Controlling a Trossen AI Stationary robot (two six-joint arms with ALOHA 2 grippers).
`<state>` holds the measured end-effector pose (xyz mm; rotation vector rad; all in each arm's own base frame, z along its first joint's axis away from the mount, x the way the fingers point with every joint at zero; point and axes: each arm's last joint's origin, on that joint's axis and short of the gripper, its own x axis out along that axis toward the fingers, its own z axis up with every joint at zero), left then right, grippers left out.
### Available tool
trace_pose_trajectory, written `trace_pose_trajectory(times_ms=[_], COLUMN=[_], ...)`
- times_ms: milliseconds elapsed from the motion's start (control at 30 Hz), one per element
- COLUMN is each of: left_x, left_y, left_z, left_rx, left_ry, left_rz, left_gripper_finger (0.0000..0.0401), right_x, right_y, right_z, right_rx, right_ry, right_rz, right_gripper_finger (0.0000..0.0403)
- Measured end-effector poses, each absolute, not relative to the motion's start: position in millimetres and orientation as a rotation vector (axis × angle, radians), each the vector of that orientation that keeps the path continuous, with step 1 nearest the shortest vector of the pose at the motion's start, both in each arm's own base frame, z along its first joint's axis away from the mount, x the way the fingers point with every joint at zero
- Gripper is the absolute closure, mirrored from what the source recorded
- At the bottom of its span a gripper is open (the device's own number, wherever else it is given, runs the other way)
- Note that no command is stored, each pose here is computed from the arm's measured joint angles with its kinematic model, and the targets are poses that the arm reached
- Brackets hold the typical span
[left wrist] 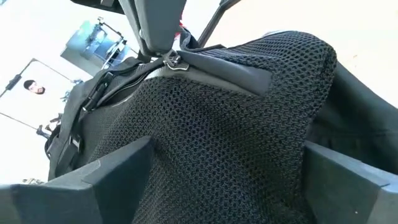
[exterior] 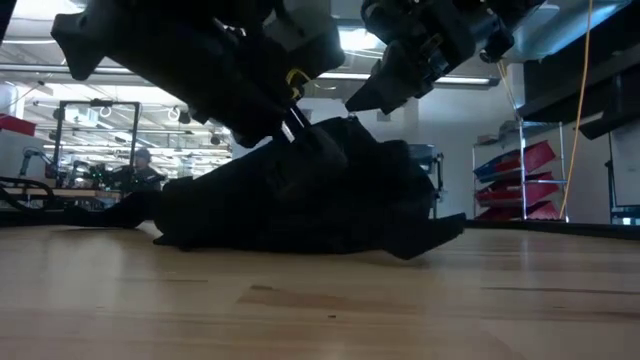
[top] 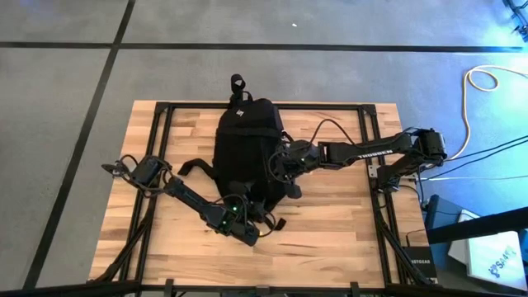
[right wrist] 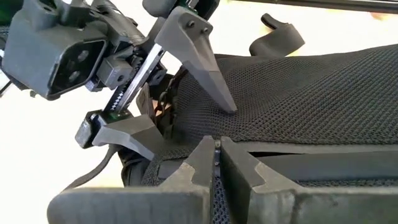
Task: Unpack backpack
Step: Close the black backpack
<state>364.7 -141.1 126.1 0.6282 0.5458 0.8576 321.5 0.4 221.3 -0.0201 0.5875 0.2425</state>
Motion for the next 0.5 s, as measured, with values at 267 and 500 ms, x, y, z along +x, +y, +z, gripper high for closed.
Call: trace_pose_trajectory(times_ms=[267,500], left_x=[372.3,372.8], left_y=[-145.2,-145.4], left_z=[129.5,129.6], left_rx=[0.619,0.611], left_ry=[0.554,0.553], left_rz=[0.748,0.739], left_gripper_finger=[0.0271,0.0390], right_x=[321.4,321.2], right_y=[1.0,1.6], right_z=[221.2,221.2], right_rx=[-0.022,-0.016], right_ry=[0.588,0.587], right_rz=[0.254,0.271], right_gripper_finger=[0.0403,0.0403])
